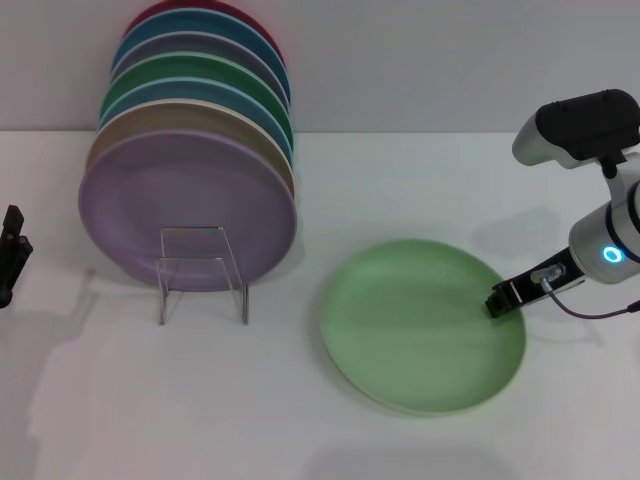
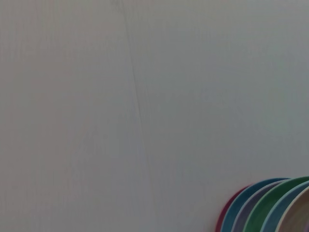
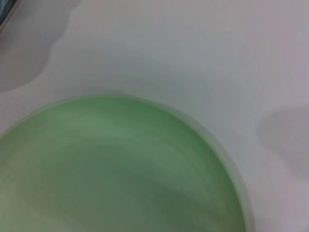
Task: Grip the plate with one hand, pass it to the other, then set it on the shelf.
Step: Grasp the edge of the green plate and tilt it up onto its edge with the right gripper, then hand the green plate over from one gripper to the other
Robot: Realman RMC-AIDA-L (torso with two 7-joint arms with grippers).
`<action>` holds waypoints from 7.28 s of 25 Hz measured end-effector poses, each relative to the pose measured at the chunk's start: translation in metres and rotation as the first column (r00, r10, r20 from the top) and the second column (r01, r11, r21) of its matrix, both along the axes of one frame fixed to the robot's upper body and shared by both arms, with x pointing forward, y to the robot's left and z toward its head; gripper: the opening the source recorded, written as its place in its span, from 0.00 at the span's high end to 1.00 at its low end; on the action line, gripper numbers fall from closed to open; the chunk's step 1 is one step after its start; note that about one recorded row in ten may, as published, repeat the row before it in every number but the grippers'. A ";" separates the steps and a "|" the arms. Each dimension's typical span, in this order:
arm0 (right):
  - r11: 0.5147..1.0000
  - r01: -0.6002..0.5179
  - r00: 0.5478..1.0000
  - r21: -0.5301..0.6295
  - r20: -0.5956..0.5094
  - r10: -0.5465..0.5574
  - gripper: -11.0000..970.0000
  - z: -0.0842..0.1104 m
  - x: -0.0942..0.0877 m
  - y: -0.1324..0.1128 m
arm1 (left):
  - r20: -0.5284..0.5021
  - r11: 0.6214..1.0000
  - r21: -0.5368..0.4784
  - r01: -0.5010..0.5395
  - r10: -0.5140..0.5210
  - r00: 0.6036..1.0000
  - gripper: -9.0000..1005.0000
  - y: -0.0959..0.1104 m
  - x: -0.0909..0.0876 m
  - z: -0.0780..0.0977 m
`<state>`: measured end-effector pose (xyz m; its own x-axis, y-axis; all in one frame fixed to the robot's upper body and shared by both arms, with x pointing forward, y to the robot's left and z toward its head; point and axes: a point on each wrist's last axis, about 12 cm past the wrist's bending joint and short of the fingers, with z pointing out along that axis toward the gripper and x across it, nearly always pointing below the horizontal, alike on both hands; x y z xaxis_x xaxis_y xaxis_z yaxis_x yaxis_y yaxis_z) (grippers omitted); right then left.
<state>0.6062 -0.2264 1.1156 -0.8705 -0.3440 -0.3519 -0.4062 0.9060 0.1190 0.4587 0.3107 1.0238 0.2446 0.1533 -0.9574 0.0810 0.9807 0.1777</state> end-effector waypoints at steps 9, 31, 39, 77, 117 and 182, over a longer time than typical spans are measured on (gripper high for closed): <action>0.999 -0.034 0.999 -0.036 0.005 0.034 0.81 0.000 -0.002 0.010 | 0.004 1.000 -0.002 0.002 -0.002 1.000 0.17 -0.001 0.001 0.001; 0.995 -0.092 0.995 0.036 0.053 0.090 0.98 0.017 -0.009 0.018 | 0.020 1.000 -0.007 0.002 -0.002 1.000 0.17 -0.001 -0.001 0.002; 0.994 -0.096 0.994 0.053 0.061 0.092 0.99 0.019 -0.012 0.016 | 0.039 1.000 -0.008 0.005 -0.005 0.999 0.17 -0.001 -0.002 0.004; 0.991 -0.129 0.990 0.029 0.054 0.127 0.95 0.024 -0.019 0.019 | 0.041 1.000 -0.007 0.007 -0.007 0.999 0.17 -0.001 -0.003 0.004; 0.987 -0.154 0.987 -0.044 0.031 0.155 0.44 0.014 -0.020 0.031 | 0.045 1.000 -0.009 0.023 -0.022 0.999 0.17 -0.005 0.002 0.006; 0.930 -0.359 0.689 0.085 0.696 0.203 0.98 0.017 -0.075 -0.038 | 0.057 0.873 -0.200 0.445 -0.442 0.895 0.17 -0.006 0.047 0.073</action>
